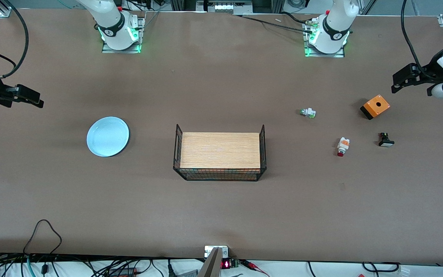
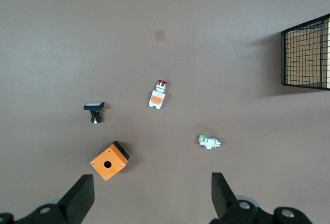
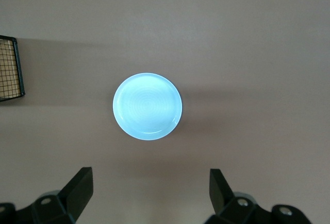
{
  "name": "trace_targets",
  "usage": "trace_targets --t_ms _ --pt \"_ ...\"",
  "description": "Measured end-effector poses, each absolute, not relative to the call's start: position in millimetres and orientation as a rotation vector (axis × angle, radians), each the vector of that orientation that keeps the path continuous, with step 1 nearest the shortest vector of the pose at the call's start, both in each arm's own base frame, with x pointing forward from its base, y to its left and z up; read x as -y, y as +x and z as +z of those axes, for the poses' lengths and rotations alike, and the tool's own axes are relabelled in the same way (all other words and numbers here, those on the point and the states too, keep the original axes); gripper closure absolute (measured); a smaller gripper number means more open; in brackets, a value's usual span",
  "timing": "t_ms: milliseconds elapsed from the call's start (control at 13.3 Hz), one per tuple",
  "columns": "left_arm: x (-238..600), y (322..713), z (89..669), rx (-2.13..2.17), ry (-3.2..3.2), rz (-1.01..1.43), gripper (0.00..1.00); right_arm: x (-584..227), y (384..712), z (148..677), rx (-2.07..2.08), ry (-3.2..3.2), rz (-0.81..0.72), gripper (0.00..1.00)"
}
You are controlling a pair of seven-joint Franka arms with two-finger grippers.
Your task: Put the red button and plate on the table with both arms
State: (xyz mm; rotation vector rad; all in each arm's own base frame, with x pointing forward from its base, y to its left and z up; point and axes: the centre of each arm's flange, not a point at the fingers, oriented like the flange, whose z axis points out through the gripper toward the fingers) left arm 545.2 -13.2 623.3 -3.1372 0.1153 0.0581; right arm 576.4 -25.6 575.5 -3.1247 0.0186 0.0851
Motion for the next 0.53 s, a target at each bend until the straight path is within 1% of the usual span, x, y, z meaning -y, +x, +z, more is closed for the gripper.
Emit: trace_targets --t_ms 525 --pt "13.1 545.0 623.2 -0.115 -3.137 0.060 0.00 24.2 576.3 577.1 -0.013 -3.128 0.078 0.00"
